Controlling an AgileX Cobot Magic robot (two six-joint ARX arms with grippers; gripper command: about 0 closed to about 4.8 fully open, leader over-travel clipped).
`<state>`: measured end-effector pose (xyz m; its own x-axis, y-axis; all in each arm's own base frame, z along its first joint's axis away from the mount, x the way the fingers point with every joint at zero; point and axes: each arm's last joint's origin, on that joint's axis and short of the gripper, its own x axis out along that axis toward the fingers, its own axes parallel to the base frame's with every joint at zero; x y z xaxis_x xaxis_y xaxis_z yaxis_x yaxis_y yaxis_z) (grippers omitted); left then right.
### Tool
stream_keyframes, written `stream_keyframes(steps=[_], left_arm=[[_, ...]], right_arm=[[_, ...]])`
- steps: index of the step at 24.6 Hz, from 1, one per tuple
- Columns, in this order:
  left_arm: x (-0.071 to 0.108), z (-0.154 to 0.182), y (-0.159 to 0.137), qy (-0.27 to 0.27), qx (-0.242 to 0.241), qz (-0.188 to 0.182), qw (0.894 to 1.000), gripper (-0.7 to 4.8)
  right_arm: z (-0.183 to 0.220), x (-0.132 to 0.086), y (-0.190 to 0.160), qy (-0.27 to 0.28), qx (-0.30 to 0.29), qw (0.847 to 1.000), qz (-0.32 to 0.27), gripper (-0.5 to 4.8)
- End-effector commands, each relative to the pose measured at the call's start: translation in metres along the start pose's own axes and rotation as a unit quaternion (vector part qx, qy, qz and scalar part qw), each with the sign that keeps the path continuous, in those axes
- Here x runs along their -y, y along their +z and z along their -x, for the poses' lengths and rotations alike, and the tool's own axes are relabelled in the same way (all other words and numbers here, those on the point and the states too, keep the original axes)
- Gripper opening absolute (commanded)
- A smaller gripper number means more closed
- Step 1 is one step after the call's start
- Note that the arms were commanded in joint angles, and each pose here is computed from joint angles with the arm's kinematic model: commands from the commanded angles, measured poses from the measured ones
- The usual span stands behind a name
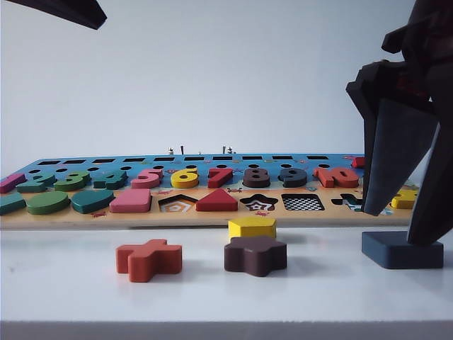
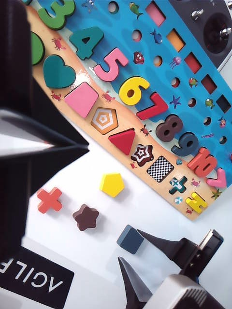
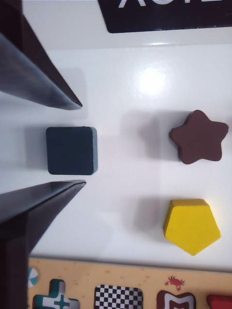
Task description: Insert the cube into the slot.
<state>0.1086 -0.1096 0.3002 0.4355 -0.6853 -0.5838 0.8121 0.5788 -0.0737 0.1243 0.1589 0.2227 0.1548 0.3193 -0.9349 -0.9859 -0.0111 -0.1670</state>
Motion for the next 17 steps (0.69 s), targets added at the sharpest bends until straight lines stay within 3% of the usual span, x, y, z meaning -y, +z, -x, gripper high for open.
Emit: stream_keyframes(steps=[1, 17], left_arm=[[0.0003, 0.0005, 0.0016, -0.002, 0.007, -0.002, 1.0, 0.2], [0.0003, 0.0005, 0.0018, -0.002, 0.007, -0.002, 1.0, 0.2]], right_arm=[[0.0011, 0.002, 0.0004, -0.005, 0.007, 1.0, -0.004, 2.7], [-0.0062, 0.0036, 0.0013, 0.005, -0.004, 1.0, -0.005, 2.7]])
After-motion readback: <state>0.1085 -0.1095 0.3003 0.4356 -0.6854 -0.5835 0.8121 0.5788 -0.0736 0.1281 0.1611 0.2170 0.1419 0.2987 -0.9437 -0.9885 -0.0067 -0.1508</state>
